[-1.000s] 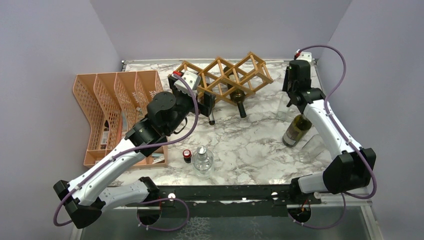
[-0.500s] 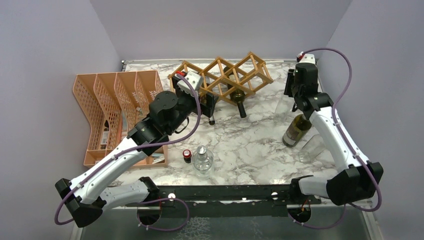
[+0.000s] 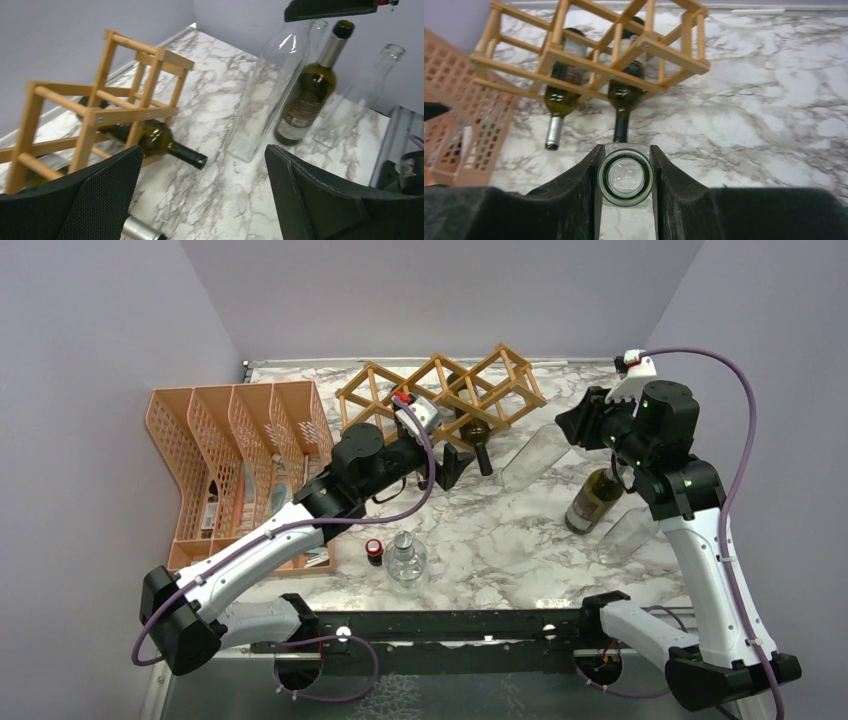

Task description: Put the wine bottle on the wine rack

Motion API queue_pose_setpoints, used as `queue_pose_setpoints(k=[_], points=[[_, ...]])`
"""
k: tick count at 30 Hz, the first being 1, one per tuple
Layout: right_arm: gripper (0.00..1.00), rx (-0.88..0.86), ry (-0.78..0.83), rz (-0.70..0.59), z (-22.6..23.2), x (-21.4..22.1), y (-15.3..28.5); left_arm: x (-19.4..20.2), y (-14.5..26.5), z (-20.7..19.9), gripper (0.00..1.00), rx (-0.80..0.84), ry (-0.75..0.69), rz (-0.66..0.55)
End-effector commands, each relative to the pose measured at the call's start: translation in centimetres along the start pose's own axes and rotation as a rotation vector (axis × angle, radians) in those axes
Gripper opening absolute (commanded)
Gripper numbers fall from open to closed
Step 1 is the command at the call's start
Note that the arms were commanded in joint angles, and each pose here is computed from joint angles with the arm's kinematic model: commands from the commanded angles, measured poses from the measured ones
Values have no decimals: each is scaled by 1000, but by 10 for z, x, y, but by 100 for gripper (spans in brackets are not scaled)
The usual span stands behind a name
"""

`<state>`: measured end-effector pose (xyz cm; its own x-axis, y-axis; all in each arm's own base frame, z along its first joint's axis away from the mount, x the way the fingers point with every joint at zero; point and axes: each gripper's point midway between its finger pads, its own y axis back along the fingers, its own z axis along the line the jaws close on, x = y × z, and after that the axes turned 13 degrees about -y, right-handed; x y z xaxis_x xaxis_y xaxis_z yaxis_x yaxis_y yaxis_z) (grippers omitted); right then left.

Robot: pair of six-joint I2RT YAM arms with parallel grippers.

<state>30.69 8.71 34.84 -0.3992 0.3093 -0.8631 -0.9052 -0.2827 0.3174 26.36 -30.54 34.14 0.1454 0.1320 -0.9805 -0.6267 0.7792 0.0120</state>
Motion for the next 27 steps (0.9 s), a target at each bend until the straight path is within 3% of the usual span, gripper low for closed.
queue_pose_setpoints(k=[1, 10, 21, 24, 27], points=[[1, -247, -48, -5, 52, -14, 26, -6, -16, -39, 99, 200, 44, -81], [1, -386, -147, 15, 83, -22, 36, 20, -38, -71, 99, 338, -16, -64], [1, -527, -164, 42, 106, -19, 46, 44, -51, -83, 98, 390, -17, -20], [1, -552, -165, 47, 110, -18, 49, 46, -51, -83, 95, 382, -19, -19], [1, -564, -163, 53, 111, -16, 51, 46, -51, -78, 81, 361, -46, -29]])
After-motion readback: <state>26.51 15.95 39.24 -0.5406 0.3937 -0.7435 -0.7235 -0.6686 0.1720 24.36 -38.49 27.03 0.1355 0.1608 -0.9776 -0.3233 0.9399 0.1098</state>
